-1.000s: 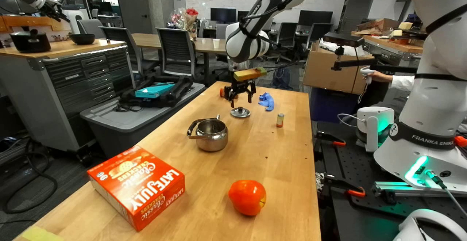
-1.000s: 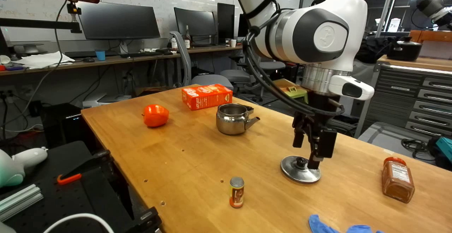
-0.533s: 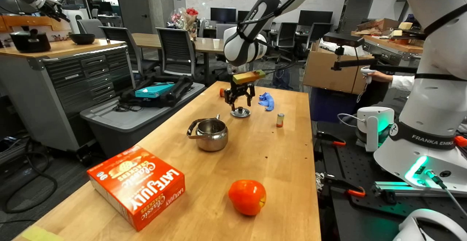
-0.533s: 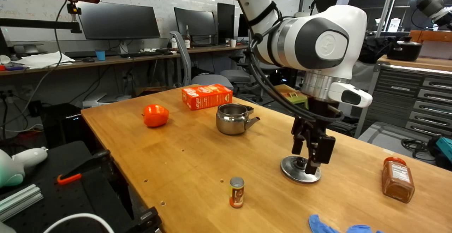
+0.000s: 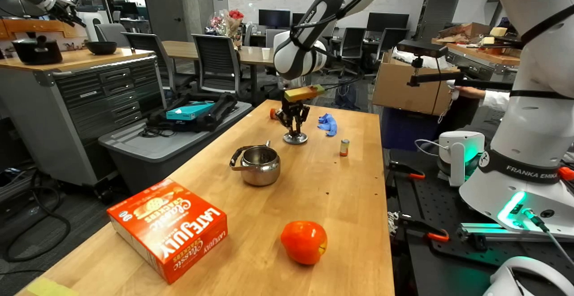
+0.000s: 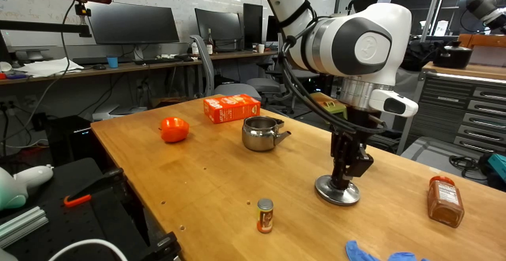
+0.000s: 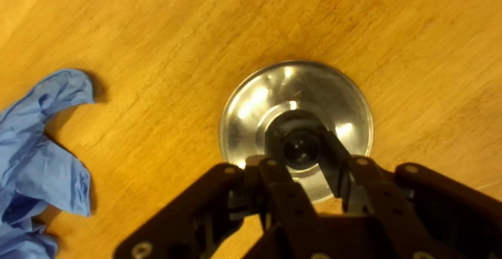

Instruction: Put the lid on the teapot

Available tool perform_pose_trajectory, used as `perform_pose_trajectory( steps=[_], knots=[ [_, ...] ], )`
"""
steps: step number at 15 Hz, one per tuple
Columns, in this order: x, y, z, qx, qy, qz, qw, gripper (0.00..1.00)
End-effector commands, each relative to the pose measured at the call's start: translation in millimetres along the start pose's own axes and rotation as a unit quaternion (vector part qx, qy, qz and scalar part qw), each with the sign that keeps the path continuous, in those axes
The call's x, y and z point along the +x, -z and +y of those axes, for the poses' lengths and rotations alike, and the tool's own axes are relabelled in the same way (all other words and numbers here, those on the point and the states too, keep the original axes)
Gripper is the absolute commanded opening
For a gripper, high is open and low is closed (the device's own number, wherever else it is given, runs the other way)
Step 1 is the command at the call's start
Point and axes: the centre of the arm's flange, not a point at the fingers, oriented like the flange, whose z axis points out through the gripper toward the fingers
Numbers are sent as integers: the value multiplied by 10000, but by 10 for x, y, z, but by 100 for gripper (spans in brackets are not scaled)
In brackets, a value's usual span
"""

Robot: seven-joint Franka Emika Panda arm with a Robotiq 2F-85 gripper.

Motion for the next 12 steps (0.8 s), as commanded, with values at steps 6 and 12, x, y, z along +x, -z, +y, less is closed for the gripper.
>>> perform_pose_trajectory(
  steps=[6,12],
  knots=[
    [-199,195,-66,276,445,60,9986,7],
    [-402,459,-28,352,693,293,9965,7]
  ],
)
